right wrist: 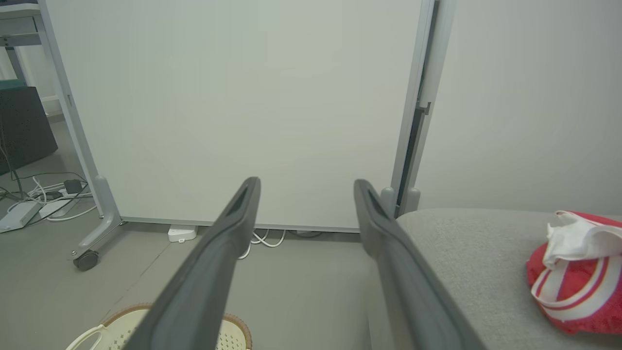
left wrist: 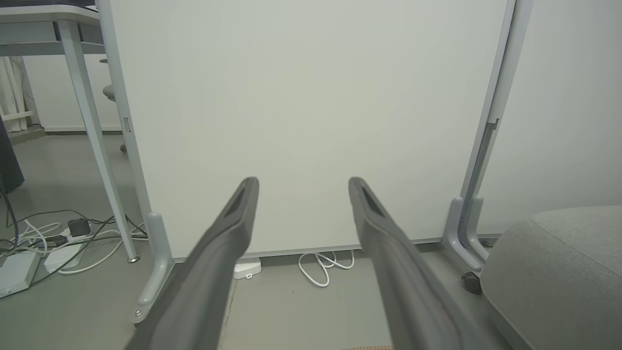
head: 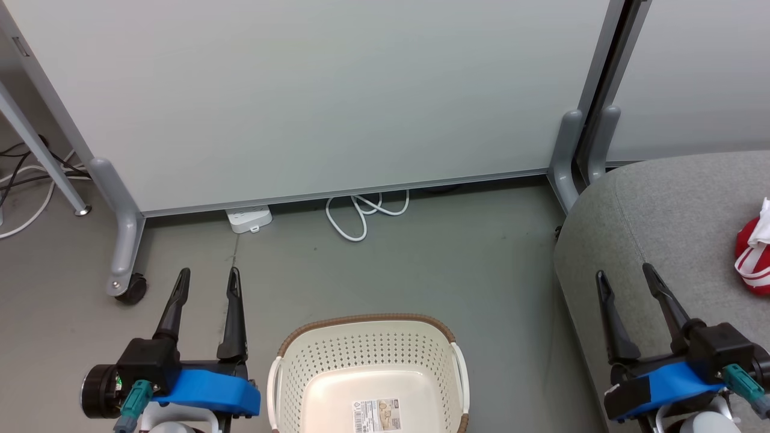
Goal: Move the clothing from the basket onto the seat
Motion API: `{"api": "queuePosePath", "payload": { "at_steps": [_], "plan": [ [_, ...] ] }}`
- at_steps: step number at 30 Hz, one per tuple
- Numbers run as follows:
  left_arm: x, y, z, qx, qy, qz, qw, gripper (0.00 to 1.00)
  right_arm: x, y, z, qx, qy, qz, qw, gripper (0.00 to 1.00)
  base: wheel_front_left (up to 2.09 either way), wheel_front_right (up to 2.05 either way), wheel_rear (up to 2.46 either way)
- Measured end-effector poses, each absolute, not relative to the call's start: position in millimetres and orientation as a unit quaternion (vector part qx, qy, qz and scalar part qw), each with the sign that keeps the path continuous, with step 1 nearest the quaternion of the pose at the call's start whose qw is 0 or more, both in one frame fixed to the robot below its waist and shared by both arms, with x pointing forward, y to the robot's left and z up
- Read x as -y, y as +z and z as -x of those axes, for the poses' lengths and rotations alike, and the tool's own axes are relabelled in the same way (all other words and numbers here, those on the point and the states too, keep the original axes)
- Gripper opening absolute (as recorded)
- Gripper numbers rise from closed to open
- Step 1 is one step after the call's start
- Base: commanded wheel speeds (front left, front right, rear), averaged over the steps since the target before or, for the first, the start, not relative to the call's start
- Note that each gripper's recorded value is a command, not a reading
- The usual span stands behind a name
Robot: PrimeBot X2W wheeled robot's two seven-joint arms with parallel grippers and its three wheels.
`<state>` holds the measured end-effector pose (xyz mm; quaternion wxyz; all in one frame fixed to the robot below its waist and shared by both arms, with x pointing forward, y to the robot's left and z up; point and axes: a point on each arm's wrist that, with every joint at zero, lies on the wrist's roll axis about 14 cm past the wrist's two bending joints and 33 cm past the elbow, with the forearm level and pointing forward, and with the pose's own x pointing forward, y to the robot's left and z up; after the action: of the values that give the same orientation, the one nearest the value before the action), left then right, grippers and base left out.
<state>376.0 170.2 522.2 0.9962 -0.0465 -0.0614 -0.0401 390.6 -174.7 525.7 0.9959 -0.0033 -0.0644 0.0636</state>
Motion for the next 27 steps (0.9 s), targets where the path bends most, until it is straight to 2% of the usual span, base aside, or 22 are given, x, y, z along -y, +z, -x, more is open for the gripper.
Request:
{"api": "queuePosePath", "payload": {
  "at_steps": [21, 22, 27],
  "plan": [
    [-178, 511, -363, 0.047, -0.031, 0.045, 0.997, 1.0, 176, 515, -378, 0.051, 0.052, -0.013, 0.997, 1.0, 0.0, 0.0, 0.0],
    [-178, 509, -362, 0.043, -0.03, 0.046, 0.998, 0.0, 176, 514, -378, 0.048, 0.052, -0.014, 0.997, 0.0, 0.0, 0.0, 0.0],
    [-179, 481, -350, -0.002, -0.025, 0.052, 0.998, 0.0, 176, 490, -370, 0.01, 0.049, -0.02, 0.999, 0.0, 0.0, 0.0, 0.0]
  ]
}}
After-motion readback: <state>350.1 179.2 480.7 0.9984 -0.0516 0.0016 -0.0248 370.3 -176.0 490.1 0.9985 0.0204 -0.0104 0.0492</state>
